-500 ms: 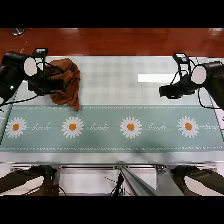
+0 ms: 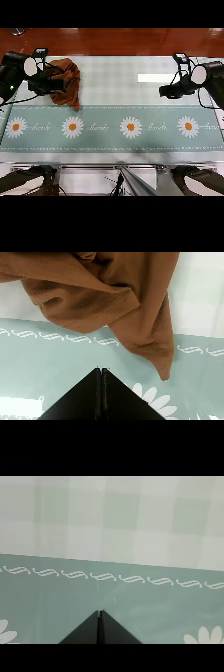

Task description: Fold the shirts.

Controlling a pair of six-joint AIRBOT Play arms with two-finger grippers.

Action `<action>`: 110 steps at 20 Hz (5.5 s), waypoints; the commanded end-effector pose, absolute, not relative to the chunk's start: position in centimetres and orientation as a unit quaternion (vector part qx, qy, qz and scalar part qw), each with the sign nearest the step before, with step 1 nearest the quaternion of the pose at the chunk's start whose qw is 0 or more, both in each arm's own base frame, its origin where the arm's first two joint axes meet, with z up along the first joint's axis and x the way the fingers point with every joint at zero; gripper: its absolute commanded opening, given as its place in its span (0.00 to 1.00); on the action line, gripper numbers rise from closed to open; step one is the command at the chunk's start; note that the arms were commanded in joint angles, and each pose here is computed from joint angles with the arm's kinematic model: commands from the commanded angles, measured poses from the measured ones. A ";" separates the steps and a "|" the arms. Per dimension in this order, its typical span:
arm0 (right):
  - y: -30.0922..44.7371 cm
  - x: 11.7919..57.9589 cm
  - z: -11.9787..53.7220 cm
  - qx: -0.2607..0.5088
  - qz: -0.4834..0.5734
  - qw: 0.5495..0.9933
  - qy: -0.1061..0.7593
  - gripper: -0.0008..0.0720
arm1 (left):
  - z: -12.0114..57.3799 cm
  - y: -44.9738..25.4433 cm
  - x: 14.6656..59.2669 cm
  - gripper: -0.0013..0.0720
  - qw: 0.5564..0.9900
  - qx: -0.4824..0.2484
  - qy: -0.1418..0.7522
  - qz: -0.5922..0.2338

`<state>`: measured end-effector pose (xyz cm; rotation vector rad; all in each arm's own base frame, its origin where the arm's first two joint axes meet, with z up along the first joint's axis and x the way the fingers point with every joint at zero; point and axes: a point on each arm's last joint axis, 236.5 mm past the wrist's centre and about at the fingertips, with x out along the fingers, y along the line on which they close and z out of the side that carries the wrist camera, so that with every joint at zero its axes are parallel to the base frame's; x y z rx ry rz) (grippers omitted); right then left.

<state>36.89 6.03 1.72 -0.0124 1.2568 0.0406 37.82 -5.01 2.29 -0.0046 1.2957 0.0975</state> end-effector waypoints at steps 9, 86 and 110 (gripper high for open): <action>7.1 42.0 4.1 0.009 0.034 0.873 0.487 0.04 | 3.5 -5.9 41.3 0.06 0.841 -0.013 0.541 0.027; 5.9 23.9 -2.6 0.380 0.061 0.750 0.538 0.86 | -7.0 -21.1 19.3 0.98 0.642 -0.376 0.628 -0.229; 22.2 26.7 -8.1 0.302 0.226 0.684 0.624 0.04 | -0.4 -26.8 29.0 0.06 0.723 -0.345 0.501 -0.327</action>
